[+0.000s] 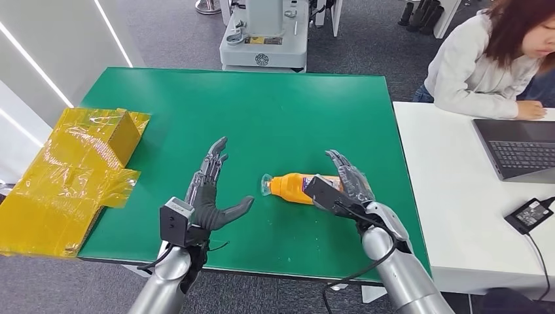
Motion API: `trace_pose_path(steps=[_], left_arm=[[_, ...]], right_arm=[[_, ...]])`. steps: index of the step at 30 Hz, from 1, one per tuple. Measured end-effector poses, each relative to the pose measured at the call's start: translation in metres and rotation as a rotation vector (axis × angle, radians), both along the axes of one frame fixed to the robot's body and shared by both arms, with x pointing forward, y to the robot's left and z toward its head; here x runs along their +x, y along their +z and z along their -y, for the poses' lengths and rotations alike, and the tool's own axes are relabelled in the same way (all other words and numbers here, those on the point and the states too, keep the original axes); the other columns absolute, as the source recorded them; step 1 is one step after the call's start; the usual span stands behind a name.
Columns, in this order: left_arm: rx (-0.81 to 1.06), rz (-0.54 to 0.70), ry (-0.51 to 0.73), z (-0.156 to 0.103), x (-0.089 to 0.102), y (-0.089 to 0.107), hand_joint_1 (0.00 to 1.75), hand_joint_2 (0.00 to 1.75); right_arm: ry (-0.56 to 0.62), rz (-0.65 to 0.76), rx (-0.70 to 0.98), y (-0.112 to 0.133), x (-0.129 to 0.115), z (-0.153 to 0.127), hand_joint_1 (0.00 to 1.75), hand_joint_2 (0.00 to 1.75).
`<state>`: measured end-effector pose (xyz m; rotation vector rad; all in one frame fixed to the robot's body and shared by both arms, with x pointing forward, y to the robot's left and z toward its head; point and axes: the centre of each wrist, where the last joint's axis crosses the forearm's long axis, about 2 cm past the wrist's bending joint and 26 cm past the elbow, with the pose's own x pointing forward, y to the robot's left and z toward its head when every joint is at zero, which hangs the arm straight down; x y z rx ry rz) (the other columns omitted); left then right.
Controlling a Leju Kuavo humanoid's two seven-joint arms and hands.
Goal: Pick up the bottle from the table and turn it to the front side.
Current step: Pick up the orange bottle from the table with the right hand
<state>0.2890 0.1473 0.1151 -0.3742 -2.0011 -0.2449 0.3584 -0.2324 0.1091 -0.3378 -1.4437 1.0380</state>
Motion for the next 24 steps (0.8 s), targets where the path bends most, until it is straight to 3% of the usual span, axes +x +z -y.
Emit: trace_pose_path(steps=[10,20,21,24], left_arm=[[-0.005,-0.014,0.009,-0.001,0.005,0.000,0.00,1.75],[-0.010,-0.022,0.018,-0.001,0.003,-0.001,0.00,1.75],[-0.010,-0.023,0.018,-0.001,0.003,-0.001,0.00,1.75],[-0.010,-0.027,0.020,0.000,0.003,-0.001,0.00,1.75]], right_arm=[[0.004,-0.109,-0.167,-0.001,0.020,0.022,0.00,1.75],[-0.022,-0.170,-0.251,-0.013,0.018,0.053,0.04,1.75],[-0.021,-0.173,-0.256,-0.013,0.017,0.054,0.19,1.75],[-0.018,-0.180,-0.265,-0.015,0.017,0.056,1.25,1.75]])
